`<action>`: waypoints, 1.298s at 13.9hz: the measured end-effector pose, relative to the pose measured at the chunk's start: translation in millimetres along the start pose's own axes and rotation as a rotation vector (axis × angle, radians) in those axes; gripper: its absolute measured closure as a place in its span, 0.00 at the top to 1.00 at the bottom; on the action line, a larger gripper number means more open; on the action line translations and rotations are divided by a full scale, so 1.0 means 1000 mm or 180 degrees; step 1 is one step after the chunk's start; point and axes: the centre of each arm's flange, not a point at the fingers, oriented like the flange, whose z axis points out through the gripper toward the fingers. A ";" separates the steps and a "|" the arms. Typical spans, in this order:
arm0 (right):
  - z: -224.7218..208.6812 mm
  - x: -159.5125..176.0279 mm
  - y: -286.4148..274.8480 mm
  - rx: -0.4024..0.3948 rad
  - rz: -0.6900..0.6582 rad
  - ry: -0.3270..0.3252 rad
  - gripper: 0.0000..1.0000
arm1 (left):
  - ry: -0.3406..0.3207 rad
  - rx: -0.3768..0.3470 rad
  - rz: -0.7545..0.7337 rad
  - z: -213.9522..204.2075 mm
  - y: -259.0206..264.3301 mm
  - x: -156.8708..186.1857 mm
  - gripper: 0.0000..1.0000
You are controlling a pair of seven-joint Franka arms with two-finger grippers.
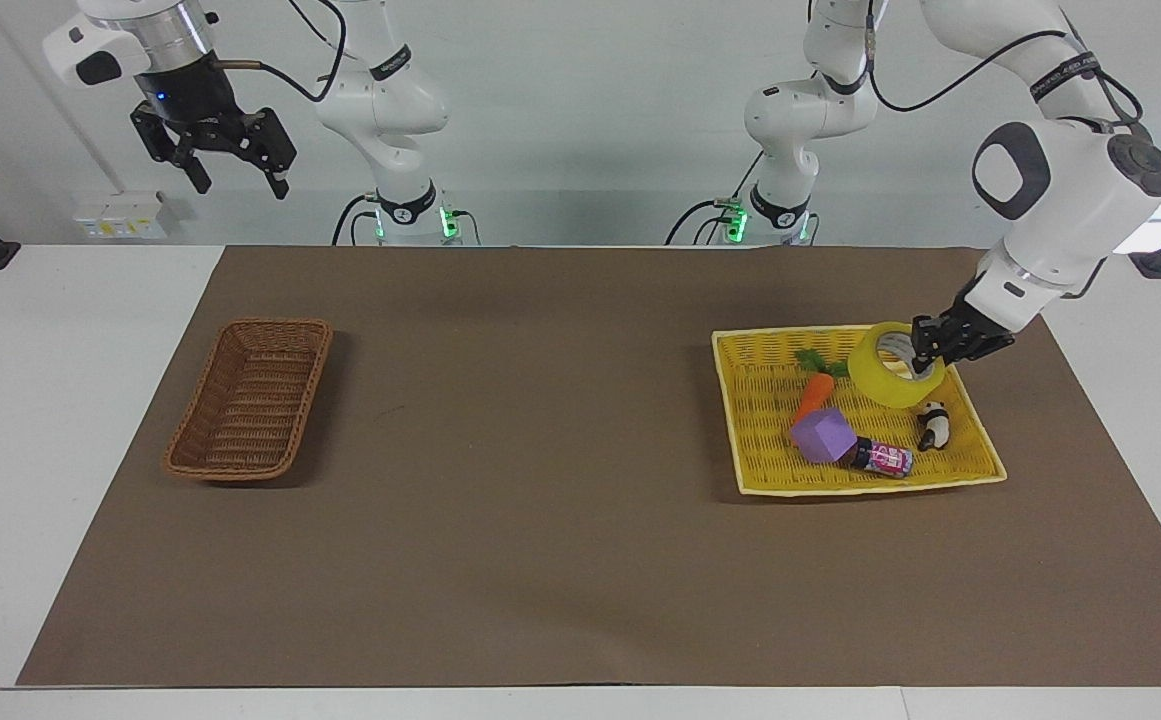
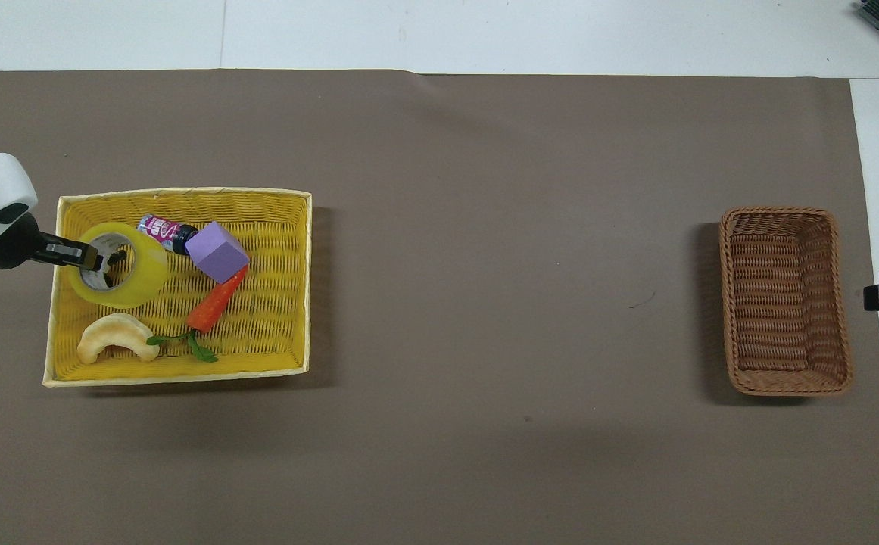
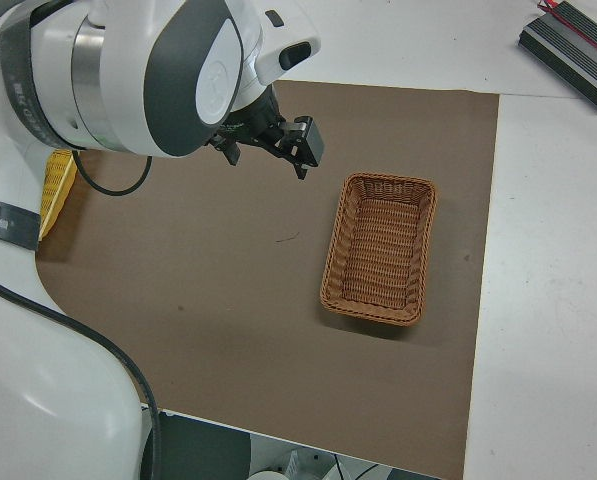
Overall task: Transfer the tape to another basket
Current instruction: 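Lift the tape roll with the left gripper toward the table center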
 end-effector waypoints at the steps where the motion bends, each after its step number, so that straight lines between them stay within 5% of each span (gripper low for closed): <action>1: 0.000 0.000 0.000 0.0000 0.0000 0.0000 1.00 | -0.0040 -0.0070 -0.0144 0.000 0.022 -0.003 0.23; 10: -0.012 -0.015 0.009 0.0083 -0.0007 -0.0011 1.00 | -0.0232 -0.0366 -0.0737 0.014 0.248 -0.053 0.23; 14: 0.034 -0.008 -0.012 0.0614 -0.0328 -0.0331 1.00 | -0.0109 -0.0490 -0.0909 -0.021 0.325 -0.089 0.23; 18: 0.066 -0.002 -0.029 0.1267 -0.0345 -0.0506 1.00 | -0.0104 -0.0509 -0.0925 -0.026 0.340 -0.099 0.23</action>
